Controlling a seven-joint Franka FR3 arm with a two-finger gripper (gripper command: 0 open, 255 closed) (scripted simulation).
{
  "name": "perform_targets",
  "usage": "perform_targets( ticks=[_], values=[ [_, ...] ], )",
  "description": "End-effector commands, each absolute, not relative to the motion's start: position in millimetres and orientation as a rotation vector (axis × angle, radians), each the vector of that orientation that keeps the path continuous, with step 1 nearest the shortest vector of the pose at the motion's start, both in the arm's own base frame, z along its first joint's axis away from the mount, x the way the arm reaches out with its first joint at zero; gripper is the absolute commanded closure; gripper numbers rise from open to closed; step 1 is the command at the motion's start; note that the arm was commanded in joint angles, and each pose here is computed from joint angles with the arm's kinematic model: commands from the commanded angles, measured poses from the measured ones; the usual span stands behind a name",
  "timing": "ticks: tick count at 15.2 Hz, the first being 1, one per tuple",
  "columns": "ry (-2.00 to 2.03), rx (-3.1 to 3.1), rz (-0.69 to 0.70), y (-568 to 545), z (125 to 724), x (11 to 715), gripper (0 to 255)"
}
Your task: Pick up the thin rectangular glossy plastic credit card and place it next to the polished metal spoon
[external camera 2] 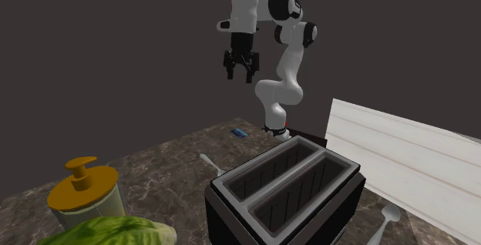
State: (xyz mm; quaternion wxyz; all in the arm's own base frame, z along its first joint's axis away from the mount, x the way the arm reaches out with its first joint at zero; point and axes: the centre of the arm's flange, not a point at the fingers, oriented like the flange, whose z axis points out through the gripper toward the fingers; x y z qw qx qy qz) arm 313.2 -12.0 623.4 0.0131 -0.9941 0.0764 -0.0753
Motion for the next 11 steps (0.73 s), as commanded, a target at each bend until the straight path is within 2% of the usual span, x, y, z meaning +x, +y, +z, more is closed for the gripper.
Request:
perform_targets(
  ticks=[1, 11],
  values=[
    [0.238, -3.097, -0.235, -12, 623, 313, 0],
    [-0.722, -2.827, -0.469, -69, 508, 224, 0]
  ],
)
